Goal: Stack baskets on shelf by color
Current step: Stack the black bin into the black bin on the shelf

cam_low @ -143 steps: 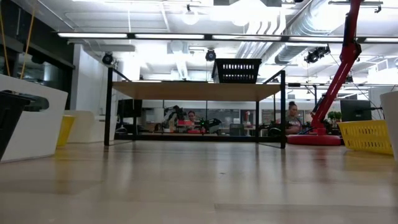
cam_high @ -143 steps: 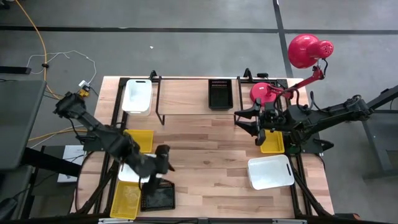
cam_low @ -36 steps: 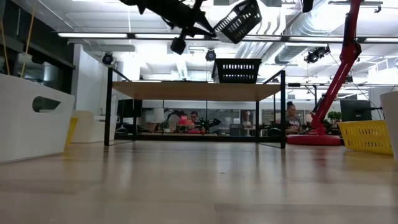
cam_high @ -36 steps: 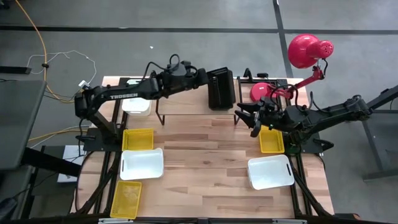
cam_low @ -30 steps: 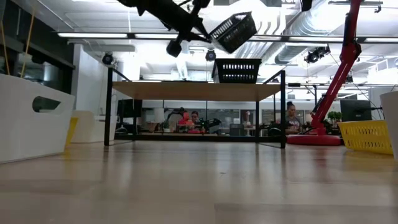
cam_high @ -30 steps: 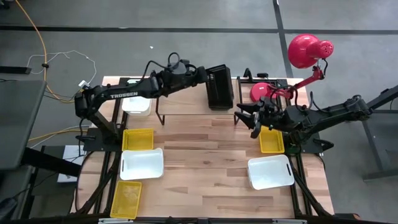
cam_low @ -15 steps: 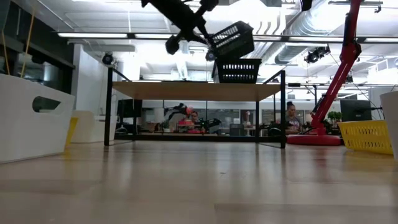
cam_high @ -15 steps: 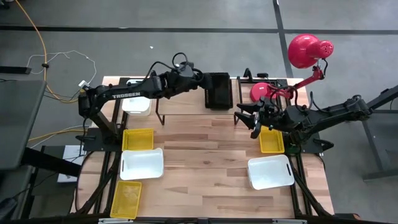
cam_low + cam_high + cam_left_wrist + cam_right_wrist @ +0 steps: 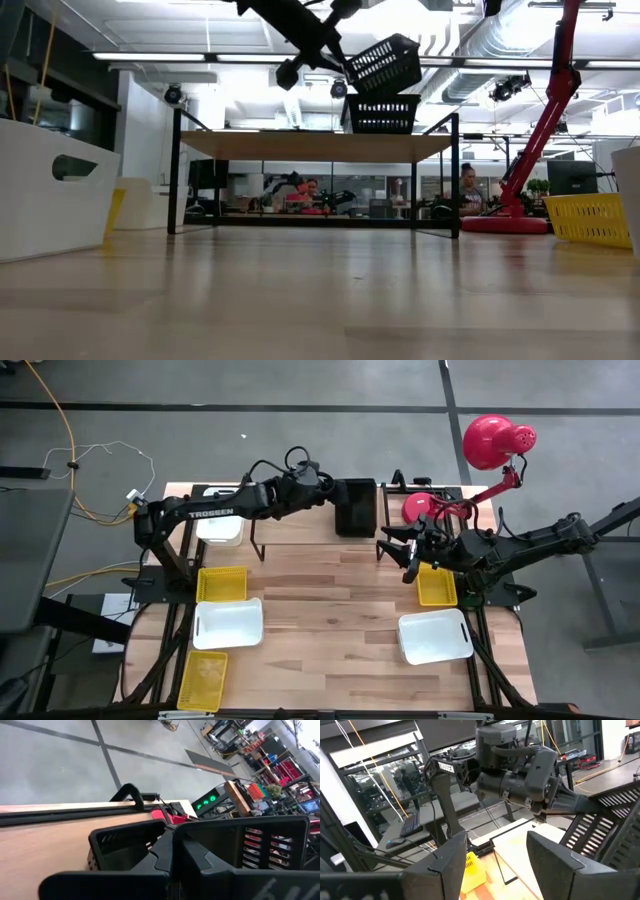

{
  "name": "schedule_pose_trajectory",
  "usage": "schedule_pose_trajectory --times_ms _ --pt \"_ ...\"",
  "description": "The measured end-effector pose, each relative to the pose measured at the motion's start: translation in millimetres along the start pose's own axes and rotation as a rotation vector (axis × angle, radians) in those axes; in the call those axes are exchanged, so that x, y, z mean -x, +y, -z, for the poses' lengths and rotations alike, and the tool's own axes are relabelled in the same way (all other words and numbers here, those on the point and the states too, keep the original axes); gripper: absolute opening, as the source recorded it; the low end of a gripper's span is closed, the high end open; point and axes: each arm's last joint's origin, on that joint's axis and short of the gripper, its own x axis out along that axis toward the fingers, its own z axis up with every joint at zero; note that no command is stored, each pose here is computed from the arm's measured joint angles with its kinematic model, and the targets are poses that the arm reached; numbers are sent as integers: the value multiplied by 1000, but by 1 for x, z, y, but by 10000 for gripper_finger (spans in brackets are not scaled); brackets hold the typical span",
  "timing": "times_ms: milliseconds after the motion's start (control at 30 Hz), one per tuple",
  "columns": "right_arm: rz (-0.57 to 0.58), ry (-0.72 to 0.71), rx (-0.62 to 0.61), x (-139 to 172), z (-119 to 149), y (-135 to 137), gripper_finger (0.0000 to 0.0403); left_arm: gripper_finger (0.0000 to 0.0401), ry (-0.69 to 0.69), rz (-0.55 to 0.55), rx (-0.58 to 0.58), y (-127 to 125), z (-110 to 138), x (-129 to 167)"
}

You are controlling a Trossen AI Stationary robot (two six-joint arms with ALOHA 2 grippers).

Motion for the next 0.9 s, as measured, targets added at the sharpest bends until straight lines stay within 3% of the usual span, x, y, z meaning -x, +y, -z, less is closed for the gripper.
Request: schedule_pose_trajectory --times_ms 900 --pt "0 0 -3 0 0 0 195 16 -25 57 -39 -8 1 2"
